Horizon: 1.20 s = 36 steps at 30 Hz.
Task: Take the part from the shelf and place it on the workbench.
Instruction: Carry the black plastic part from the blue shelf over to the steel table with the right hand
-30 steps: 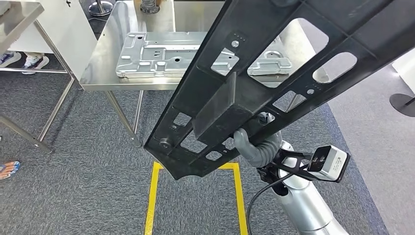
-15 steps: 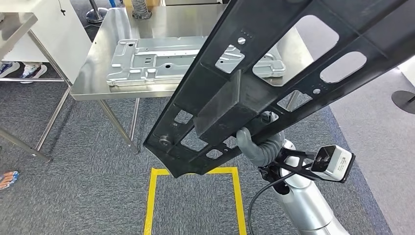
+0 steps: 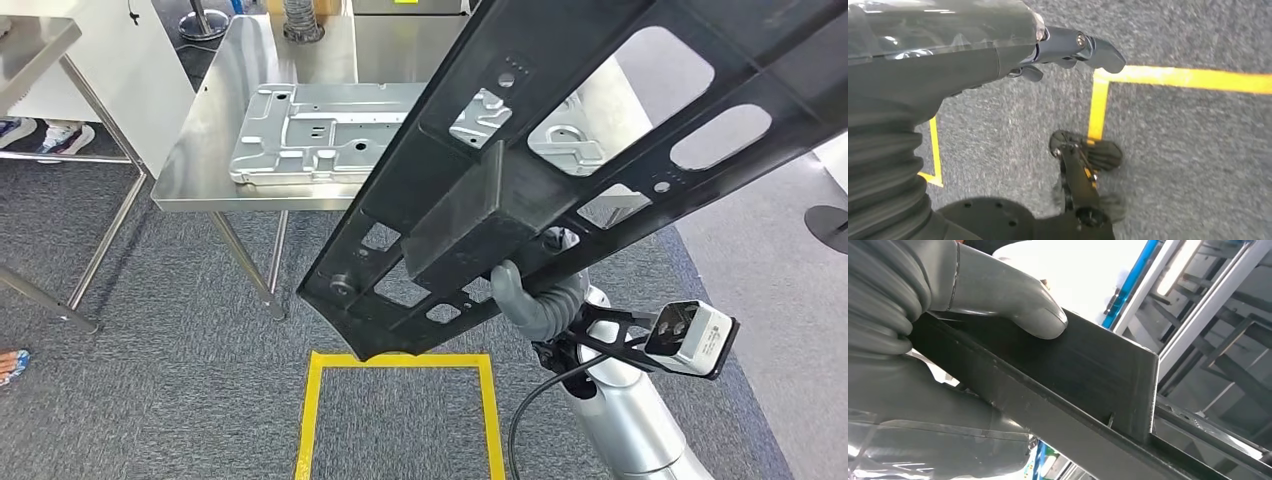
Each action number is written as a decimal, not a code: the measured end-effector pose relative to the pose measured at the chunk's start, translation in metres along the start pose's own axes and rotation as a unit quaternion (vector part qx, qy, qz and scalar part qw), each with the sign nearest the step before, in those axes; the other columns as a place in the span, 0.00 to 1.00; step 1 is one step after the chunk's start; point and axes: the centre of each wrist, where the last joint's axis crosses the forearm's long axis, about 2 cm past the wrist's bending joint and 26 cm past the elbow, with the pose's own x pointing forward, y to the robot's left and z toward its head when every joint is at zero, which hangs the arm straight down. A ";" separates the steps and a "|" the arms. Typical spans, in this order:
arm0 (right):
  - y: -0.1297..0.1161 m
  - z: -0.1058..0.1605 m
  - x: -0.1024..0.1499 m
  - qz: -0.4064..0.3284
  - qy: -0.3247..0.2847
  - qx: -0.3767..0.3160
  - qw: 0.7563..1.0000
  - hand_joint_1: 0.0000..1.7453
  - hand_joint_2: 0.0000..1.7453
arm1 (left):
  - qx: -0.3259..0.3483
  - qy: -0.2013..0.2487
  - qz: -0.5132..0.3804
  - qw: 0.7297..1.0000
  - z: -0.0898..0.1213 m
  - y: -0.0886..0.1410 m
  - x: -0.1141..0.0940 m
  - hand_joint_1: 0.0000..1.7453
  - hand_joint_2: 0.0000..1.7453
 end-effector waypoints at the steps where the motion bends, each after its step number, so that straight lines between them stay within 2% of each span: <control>1: 0.000 0.000 0.000 0.001 -0.001 0.000 1.000 1.00 1.00 | 0.000 0.000 0.000 1.000 0.000 0.000 0.000 0.00 1.00; 23: 0.000 -0.006 0.004 0.003 -0.002 0.000 1.000 1.00 1.00 | 0.000 -0.001 -0.002 1.000 0.000 0.001 0.001 0.00 1.00; 36: 0.001 -0.001 0.004 -0.002 -0.004 -0.003 1.000 1.00 1.00 | 0.000 -0.002 -0.002 1.000 -0.001 0.001 0.002 0.00 1.00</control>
